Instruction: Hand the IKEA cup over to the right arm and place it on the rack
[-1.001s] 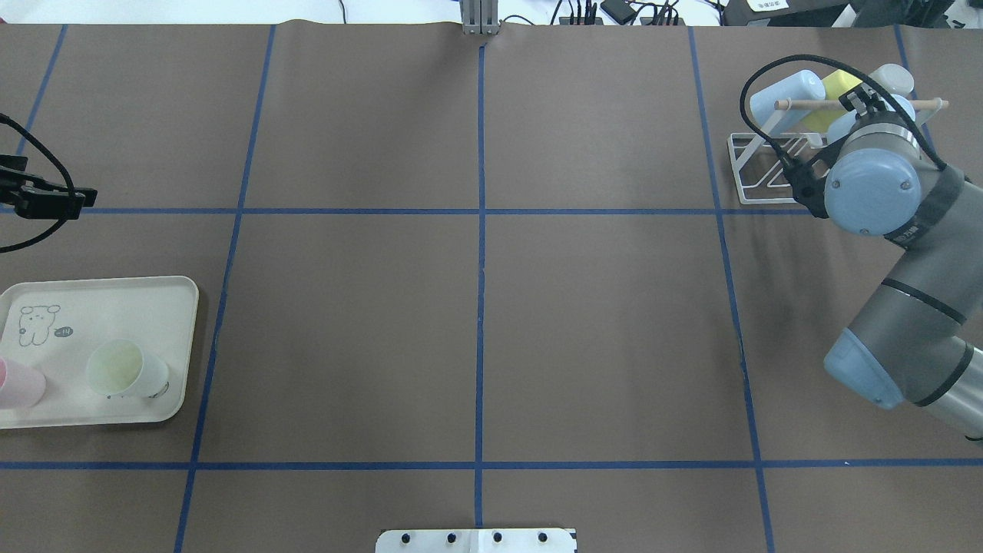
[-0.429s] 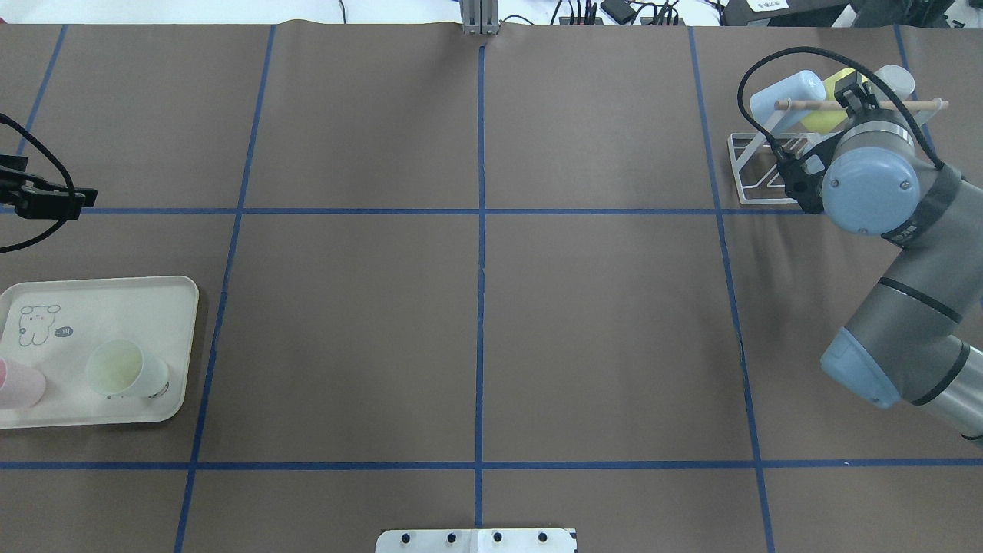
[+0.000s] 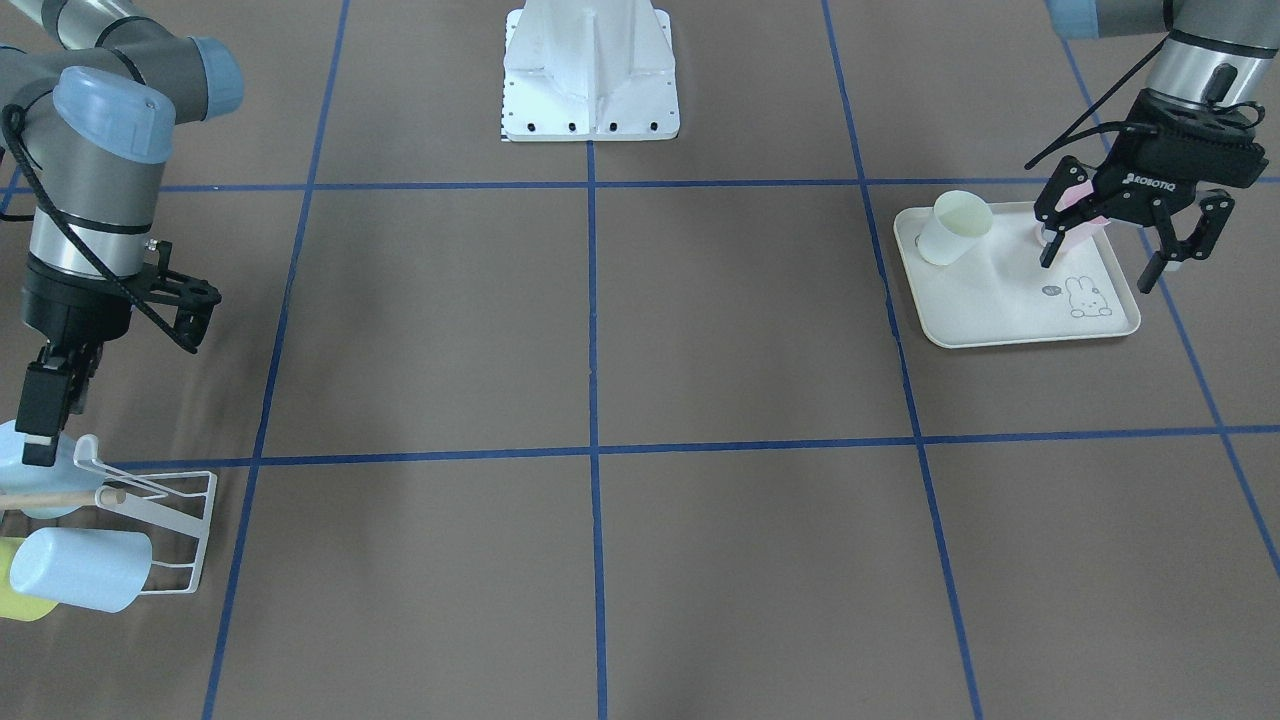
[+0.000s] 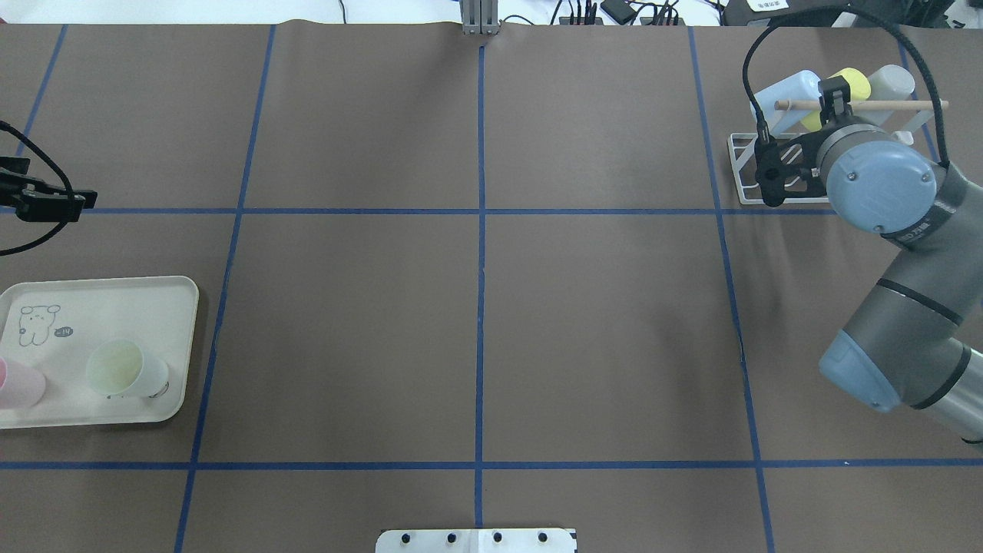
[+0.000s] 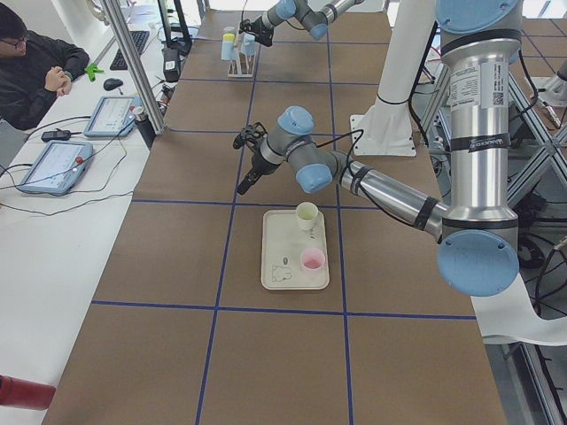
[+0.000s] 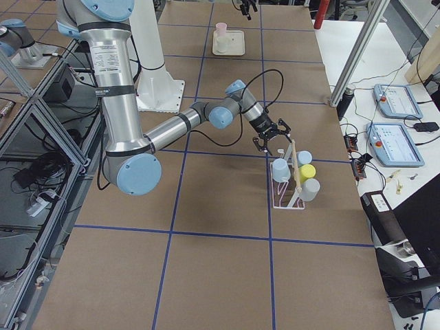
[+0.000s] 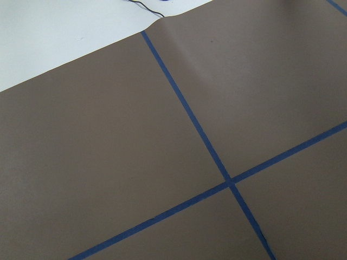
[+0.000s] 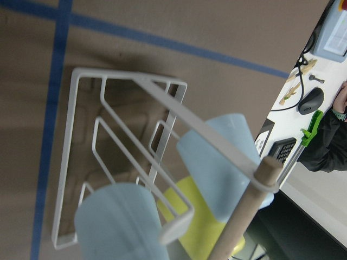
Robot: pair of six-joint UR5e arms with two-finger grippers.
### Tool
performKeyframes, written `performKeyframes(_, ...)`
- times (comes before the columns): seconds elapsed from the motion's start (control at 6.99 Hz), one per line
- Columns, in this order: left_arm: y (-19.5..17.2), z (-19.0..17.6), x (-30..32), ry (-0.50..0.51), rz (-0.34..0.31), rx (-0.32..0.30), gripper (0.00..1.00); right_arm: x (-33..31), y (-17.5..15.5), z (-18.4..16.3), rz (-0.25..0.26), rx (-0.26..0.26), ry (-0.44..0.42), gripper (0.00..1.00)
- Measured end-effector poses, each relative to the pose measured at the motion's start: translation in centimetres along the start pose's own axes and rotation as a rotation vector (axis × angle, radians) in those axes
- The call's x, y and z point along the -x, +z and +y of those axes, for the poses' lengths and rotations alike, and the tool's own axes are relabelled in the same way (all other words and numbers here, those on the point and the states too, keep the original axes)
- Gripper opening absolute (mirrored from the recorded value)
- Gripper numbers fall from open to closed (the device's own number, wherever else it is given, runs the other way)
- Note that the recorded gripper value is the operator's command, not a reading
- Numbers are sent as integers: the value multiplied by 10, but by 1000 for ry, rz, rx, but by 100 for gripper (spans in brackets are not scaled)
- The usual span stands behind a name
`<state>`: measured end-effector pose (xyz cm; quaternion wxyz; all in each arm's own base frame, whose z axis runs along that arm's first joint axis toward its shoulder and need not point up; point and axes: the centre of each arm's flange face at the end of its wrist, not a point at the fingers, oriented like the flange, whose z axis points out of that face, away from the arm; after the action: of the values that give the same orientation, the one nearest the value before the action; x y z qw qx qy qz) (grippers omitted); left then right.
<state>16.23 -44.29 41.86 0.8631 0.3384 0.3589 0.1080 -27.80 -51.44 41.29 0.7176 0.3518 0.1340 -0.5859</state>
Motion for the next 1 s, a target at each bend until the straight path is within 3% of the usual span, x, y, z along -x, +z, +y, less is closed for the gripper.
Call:
performKeyframes(0.29,10,23,13,11,30,-37,100,-2,-26,-15,-72,-174,319,99)
performKeyframes(0.43,9,35,12,14,54,-27,100,-4,-45,-23,-124,-261,482,100)
performKeyframes(0.72,14,70,-2,31,132,26,100,5,-80,-46,-300,-453,764,100)
performKeyframes(0.86,17,89,-17,20,183,40,100,15,-93,-61,-406,-513,851,100)
performKeyframes(1.0,19,107,-33,-7,231,59,100,25,-101,-73,-483,-541,879,100)
